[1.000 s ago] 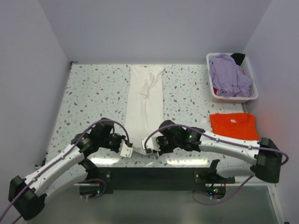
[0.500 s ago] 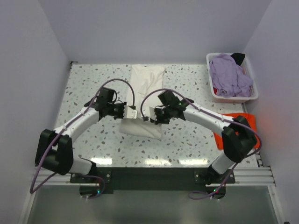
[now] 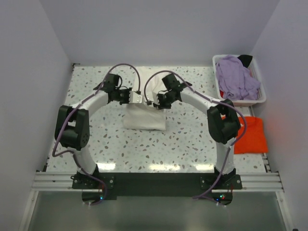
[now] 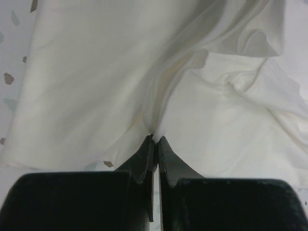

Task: Fold and stack the t-shirts
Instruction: Fold the tshirt

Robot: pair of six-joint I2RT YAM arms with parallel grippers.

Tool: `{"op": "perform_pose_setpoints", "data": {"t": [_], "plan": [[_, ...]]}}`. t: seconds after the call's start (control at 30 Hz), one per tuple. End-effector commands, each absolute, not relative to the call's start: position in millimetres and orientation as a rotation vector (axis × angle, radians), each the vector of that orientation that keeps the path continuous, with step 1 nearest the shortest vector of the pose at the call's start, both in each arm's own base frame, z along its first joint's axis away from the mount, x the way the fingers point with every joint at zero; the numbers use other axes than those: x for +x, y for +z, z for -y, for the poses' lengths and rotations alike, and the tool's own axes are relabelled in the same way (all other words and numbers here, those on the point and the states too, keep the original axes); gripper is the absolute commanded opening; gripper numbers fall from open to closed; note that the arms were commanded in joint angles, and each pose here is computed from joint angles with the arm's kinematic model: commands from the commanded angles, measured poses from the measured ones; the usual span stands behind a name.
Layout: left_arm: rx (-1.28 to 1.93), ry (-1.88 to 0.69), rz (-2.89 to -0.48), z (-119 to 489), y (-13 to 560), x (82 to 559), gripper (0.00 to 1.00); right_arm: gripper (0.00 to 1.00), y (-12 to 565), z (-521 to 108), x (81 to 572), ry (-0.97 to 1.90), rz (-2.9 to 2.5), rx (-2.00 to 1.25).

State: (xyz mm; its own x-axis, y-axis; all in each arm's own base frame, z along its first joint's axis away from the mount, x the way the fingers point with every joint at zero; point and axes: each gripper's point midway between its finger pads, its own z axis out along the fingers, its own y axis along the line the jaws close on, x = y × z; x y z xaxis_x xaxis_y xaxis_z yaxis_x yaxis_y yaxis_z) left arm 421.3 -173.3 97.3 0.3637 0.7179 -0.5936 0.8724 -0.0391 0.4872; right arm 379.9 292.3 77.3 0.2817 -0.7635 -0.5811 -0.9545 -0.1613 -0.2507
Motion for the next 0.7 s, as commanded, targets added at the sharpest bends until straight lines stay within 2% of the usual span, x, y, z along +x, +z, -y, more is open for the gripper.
{"op": "perform_pose_setpoints", "data": {"t": [0.0, 0.3, 0.67], "plan": [[1.779, -0.176, -1.294, 179, 117, 455, 0.00, 0.00, 87, -304, 391, 0.486, -1.447, -1.992], [1.804, -0.185, -1.302, 179, 96, 470, 0.00, 0.00, 72, -297, 419, 0.468, -1.478, -1.985], [1.843, -0.192, -1.328, 175, 71, 466, 0.03, 0.00, 69, -297, 424, 0.472, -1.496, -1.972]]}}
